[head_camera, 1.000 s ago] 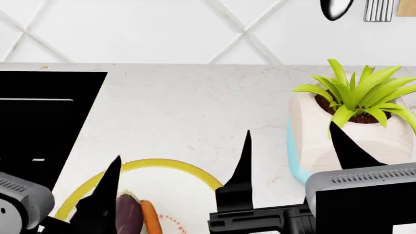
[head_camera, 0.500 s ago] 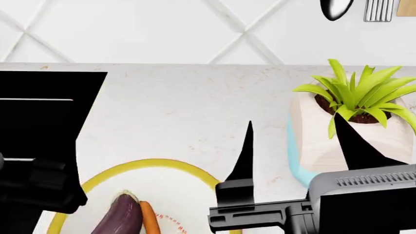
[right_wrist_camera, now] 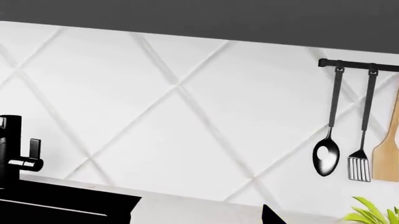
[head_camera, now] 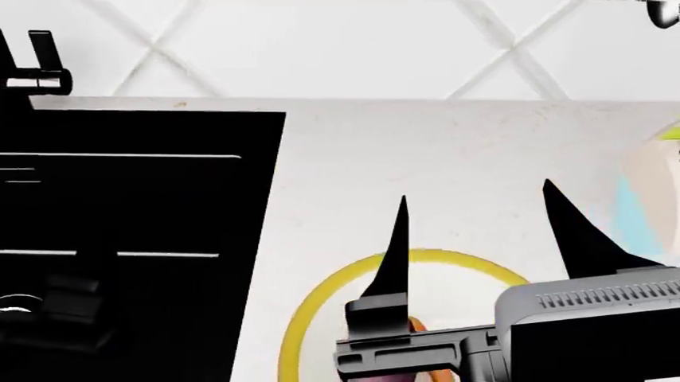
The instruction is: There is a mixed pile of frozen fruits and vegetables on the counter. Locate all the frozen vegetables and place the items in a bowl on the counter. Take all the frozen fruits and defrost them in a running sink.
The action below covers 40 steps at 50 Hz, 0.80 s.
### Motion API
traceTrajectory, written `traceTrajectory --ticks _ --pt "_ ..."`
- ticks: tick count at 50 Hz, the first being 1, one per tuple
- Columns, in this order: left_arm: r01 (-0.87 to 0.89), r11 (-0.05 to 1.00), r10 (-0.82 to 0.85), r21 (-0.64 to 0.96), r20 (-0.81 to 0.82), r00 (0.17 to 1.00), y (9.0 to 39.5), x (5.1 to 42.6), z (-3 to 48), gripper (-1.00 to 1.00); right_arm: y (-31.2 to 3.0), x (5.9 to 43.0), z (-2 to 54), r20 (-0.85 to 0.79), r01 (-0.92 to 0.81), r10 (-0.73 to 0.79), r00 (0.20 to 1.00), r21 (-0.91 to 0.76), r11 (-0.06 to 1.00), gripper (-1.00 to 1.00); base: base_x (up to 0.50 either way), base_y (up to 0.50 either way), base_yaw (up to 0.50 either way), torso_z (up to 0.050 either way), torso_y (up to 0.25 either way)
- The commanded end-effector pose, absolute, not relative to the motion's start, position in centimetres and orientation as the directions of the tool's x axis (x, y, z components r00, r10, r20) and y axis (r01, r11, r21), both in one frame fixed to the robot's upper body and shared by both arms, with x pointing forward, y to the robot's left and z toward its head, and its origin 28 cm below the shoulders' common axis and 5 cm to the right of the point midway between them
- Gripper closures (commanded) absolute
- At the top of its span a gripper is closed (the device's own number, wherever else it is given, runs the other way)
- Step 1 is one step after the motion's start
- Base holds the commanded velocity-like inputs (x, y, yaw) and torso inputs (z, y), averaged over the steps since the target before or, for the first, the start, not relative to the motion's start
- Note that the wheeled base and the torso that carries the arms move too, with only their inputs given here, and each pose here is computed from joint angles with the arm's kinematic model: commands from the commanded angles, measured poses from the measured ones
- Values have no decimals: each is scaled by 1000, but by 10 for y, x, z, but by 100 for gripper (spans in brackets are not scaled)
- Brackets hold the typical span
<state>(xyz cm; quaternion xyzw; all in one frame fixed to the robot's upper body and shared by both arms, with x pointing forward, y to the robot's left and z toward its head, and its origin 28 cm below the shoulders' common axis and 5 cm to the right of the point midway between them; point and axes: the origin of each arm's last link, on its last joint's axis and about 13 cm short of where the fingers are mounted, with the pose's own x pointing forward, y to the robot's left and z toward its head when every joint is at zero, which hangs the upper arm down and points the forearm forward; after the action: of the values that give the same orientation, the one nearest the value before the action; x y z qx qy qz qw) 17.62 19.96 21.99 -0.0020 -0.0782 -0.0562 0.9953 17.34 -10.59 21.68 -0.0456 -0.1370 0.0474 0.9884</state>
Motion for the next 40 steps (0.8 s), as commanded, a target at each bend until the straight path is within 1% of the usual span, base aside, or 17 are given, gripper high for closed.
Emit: traceTrajectory --ticks 1,23,40 --pt "112 994 -111 5 155 982 202 172 217 -100 -105 173 218 269 -80 107 957 -109 991 -100 -90 500 0 0 0" --pt "119 993 -120 14 145 982 200 175 212 -100 -107 172 218 274 -81 101 956 -82 993 -100 -45 500 0 0 0" --pt "116 993 -117 13 140 983 199 178 210 -100 -106 173 217 269 -78 103 958 -100 992 -100 -35 500 0 0 0"
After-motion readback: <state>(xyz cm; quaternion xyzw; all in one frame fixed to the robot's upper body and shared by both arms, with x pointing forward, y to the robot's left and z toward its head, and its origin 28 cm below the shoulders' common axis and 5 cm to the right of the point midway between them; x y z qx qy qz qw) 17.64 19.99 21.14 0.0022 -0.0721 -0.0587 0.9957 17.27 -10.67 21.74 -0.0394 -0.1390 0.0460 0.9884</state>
